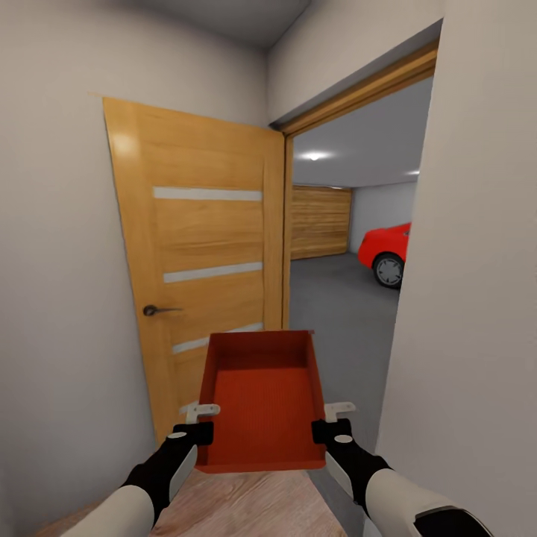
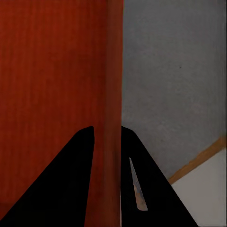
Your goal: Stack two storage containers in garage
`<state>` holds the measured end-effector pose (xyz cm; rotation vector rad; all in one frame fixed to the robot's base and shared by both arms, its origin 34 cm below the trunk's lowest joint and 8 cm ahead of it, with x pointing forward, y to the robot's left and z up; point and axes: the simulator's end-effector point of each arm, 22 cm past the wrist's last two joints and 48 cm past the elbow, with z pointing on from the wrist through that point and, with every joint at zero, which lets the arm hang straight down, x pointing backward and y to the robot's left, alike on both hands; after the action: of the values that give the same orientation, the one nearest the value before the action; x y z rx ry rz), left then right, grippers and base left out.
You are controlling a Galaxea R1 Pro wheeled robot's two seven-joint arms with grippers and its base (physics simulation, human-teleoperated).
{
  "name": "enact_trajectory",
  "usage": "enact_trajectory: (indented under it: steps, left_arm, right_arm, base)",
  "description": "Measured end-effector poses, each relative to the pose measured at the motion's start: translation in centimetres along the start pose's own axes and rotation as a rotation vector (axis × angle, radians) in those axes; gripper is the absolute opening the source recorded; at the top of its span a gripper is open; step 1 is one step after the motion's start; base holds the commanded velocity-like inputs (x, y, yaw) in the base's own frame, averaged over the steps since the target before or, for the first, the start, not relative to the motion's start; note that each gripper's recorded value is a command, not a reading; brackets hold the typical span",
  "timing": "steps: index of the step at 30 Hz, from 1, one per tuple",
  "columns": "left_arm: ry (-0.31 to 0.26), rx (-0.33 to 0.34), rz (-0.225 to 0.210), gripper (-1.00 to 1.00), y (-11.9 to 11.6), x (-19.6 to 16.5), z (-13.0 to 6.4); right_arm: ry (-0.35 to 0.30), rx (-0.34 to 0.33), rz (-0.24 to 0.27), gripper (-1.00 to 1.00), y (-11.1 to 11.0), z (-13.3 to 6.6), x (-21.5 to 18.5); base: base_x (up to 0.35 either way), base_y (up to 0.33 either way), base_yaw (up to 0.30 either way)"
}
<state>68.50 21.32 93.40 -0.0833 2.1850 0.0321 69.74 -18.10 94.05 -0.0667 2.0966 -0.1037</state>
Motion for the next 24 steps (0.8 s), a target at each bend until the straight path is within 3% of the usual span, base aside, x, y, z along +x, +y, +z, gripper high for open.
enact_trajectory:
  steps: [24]
  left_arm:
    - [0.0,0.0,0.0,-1.0,0.01,-0.02,-0.02]
  right_arm:
    - [0.0,0.0,0.0,-1.0,0.01,-0.03,-0.01]
  base:
    - [0.207,0.232,-0.277]
